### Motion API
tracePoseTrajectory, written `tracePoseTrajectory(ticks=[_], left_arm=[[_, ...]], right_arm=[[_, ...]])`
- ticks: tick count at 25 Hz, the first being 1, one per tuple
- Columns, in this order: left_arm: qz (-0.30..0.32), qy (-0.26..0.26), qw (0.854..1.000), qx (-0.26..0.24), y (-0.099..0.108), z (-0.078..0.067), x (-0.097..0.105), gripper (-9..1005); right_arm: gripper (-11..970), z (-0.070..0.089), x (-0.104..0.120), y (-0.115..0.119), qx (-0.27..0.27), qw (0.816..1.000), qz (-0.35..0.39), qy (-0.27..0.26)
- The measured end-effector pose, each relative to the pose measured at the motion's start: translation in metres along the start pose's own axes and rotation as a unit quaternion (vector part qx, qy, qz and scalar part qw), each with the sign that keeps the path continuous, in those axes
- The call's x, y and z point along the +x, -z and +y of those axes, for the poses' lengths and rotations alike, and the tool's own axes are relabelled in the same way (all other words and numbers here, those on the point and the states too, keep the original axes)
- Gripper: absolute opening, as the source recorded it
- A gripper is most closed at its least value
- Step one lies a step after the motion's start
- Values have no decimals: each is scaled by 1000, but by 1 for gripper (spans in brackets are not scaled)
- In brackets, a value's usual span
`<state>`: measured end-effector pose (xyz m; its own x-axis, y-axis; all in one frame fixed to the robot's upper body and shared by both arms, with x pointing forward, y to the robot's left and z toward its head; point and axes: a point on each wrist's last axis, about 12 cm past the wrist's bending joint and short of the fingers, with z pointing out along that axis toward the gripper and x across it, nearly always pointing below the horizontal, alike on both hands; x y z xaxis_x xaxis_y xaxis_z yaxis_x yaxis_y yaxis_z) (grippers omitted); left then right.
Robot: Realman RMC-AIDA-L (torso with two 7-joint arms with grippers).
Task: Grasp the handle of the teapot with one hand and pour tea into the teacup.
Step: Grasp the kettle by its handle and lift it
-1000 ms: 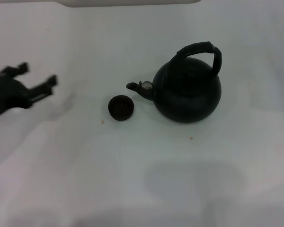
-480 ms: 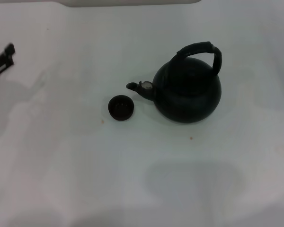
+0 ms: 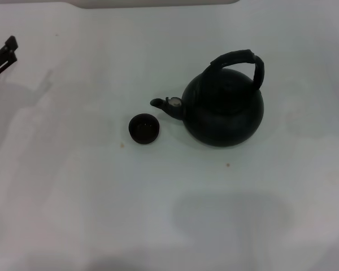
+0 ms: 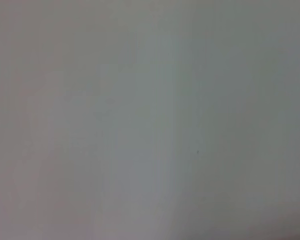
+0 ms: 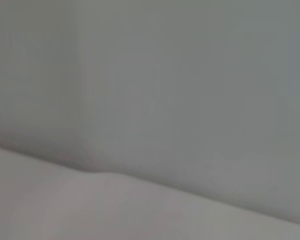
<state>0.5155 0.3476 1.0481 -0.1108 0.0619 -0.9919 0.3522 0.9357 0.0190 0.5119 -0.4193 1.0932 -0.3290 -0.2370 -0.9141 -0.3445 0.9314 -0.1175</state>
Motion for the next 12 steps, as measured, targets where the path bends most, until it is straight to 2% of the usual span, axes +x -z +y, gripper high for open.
tracePoseTrajectory(ticks=[7,12], left_arm=[[3,5,1000,4,-3,-2,1,884],[6,10,1000,8,-4,-5,4,884]], right_arm=[[843,13,-11,14,-101,994,-12,-35],[843,28,-17,8,-170,985,4,-40]])
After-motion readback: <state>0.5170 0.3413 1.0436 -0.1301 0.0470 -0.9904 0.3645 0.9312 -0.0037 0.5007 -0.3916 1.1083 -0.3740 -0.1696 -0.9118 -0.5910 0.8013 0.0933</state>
